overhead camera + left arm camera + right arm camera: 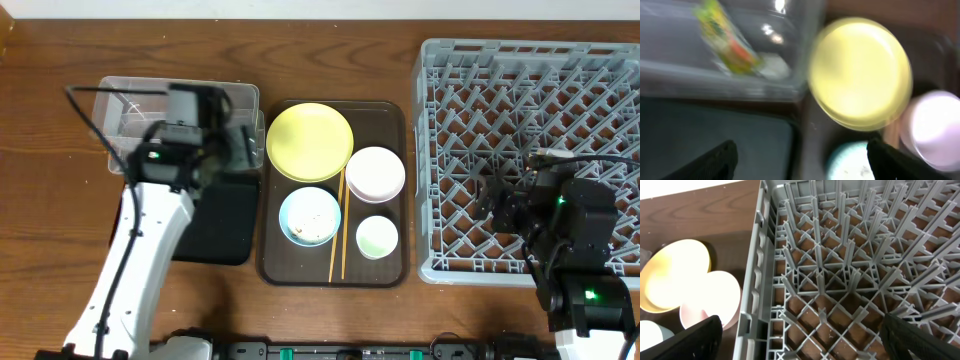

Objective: Sort waste into correct bins and load items into the dishwasher rack
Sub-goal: 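Carry the wrapper left and drop it into the clear plastic bin, then grasp the light-blue bowl of rice with the left gripper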

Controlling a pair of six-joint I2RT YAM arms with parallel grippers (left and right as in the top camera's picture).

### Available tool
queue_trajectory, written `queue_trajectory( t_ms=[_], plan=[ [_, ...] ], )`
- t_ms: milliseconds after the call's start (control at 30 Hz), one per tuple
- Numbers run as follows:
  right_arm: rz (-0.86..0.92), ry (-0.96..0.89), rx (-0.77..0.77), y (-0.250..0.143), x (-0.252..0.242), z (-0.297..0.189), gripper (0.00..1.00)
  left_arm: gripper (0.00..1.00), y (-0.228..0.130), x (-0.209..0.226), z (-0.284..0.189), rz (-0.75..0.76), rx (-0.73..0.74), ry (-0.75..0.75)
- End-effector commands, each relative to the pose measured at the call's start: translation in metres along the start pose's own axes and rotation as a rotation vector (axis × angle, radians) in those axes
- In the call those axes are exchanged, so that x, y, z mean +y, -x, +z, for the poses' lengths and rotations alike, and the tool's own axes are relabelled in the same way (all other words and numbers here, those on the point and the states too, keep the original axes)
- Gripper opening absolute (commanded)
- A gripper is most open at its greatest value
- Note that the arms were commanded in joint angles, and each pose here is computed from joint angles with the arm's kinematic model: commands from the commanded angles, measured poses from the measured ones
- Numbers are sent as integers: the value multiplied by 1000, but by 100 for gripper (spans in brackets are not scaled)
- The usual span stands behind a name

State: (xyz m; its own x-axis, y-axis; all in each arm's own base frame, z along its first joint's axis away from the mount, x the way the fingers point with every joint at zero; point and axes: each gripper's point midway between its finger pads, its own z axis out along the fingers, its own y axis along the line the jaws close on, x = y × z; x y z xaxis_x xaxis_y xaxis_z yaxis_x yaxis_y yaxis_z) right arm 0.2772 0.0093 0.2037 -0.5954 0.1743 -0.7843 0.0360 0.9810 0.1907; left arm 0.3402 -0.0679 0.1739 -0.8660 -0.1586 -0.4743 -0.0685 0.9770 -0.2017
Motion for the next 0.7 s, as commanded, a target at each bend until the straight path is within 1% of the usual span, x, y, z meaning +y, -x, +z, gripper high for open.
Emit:
queue_trajectory(
  t_ms=[0, 67, 133, 200, 333, 400, 500, 633, 667],
  plan=[
    [-1, 25, -17, 7, 8, -4, 99, 85, -25, -38, 8, -15, 109, -101],
    [-1, 25, -17, 7, 8, -4, 99, 85, -41, -57, 17, 39, 161, -119],
    [-1, 25, -17, 7, 8, -4, 99, 81, -55, -72, 25, 84, 206, -129],
    [-1, 24, -16, 7, 8, -4, 99, 80, -71, -87, 36, 94, 258, -128],
    [-1, 24, -15, 6, 8, -4, 99, 74, -99, -107, 59, 115, 344, -113],
    [-1, 24, -13, 6, 8, -4, 99, 73, -113, -113, 69, 116, 385, -97],
    [0, 24, -13, 6, 8, -4, 99, 67, -129, -119, 85, 138, 430, -80],
    [0, 24, -13, 6, 8, -4, 99, 64, -145, -125, 103, 172, 469, -68],
    [0, 24, -13, 6, 8, -4, 99, 62, -149, -127, 107, 178, 475, -66]
  ],
)
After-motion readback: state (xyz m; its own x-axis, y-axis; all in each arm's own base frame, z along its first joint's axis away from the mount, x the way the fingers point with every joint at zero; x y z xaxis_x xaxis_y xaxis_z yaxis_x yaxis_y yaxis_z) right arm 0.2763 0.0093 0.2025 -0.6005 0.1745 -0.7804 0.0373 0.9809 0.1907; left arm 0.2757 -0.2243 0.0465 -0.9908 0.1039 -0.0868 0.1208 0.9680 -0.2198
